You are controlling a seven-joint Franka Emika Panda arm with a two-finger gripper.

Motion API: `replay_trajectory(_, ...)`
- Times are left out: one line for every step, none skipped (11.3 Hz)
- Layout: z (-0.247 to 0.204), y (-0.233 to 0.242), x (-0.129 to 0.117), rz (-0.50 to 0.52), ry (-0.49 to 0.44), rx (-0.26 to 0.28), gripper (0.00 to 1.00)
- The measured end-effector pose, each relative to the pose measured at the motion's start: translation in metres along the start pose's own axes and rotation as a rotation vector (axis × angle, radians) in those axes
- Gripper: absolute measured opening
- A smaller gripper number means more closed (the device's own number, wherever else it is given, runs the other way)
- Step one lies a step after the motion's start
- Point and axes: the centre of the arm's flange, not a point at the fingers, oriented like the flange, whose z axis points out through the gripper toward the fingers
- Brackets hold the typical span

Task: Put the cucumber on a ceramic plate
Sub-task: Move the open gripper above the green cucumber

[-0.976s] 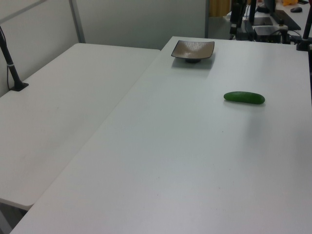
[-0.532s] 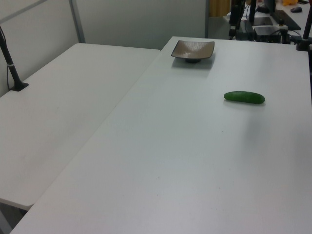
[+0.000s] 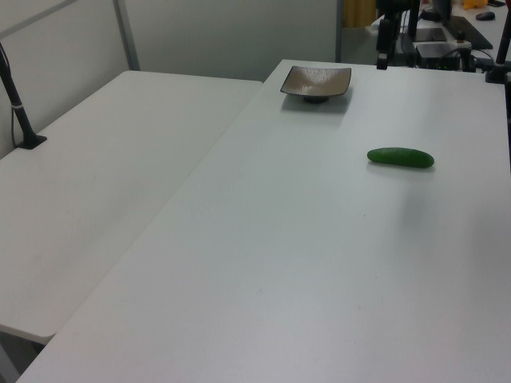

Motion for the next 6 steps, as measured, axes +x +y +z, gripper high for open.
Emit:
replay_trajectory(0.008,0.002,-0.001,0.000,-0.017,-0.009,1.00)
replay_trajectory(0.015,0.003,-0.002,-0.001,-0.035,-0.019,1.00)
replay_trajectory(0.024,0.006,-0.004,-0.005,-0.056,-0.032,1.00)
replay_trajectory(0.033,0.008,-0.006,-0.008,-0.076,-0.041,1.00)
replay_trajectory(0.045,0.012,-0.008,-0.017,-0.102,-0.043,1.00)
replay_trajectory(0.055,0.017,-0.011,-0.044,-0.123,-0.038,1.00)
